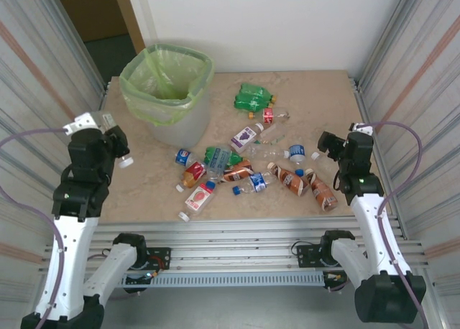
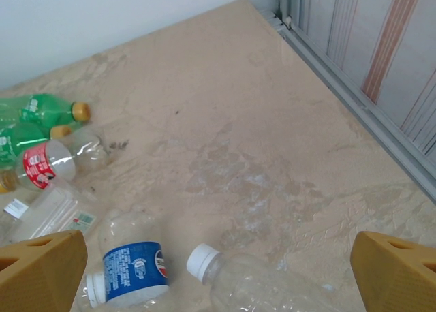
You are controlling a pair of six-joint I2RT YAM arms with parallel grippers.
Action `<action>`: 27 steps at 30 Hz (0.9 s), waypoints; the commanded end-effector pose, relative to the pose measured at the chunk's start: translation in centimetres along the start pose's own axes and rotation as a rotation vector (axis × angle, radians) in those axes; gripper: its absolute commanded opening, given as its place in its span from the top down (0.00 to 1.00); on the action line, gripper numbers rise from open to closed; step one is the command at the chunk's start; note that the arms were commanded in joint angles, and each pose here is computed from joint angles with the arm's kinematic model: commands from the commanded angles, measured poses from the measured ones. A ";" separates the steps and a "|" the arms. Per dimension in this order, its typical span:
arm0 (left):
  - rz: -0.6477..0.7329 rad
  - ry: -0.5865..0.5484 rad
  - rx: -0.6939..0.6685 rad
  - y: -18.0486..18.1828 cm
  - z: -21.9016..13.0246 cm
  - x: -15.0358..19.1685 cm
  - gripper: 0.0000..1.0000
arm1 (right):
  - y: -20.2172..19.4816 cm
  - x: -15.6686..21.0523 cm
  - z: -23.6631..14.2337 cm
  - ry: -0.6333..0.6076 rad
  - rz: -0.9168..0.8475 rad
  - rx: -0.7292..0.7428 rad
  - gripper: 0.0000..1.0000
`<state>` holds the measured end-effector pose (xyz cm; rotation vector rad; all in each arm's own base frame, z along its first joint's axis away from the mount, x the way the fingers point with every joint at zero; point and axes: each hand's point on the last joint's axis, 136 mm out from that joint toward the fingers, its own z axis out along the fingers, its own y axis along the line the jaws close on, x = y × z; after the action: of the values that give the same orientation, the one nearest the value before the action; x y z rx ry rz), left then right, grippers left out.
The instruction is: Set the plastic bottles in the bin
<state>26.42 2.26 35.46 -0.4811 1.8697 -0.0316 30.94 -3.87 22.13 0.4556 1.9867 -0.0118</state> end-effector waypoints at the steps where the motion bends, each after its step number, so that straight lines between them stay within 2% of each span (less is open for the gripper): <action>1: 0.042 -0.115 0.063 -2.2 -0.3 -4.8 0.84 | -0.2 -1.1 -1.1 -0.029 0.032 0.016 0.02; 4: 0.068 -0.150 0.145 -5.0 0.5 -7.6 0.84 | -0.2 -1.0 -1.2 -0.024 0.037 0.018 0.02; 7: 0.092 -0.127 0.244 -8.4 2.4 -9.3 0.84 | -0.2 -1.0 -1.2 -0.018 0.047 0.019 0.02; 15: 0.146 -0.070 0.458 -16.3 9.0 -11.7 0.84 | 0.0 -1.3 -1.6 -0.007 0.066 0.013 0.02; 20: 0.181 -0.020 0.550 -19.8 12.7 -11.3 0.83 | 0.1 -1.4 -1.9 0.003 0.076 0.010 0.02; 27: 0.218 0.115 0.606 -21.9 16.5 -7.7 0.83 | 0.2 -1.4 -2.3 0.009 0.088 0.007 0.02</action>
<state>50.75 -10.19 41.11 0.0564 1.9128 -0.4235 29.90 -3.84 22.98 0.5297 2.0002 0.0137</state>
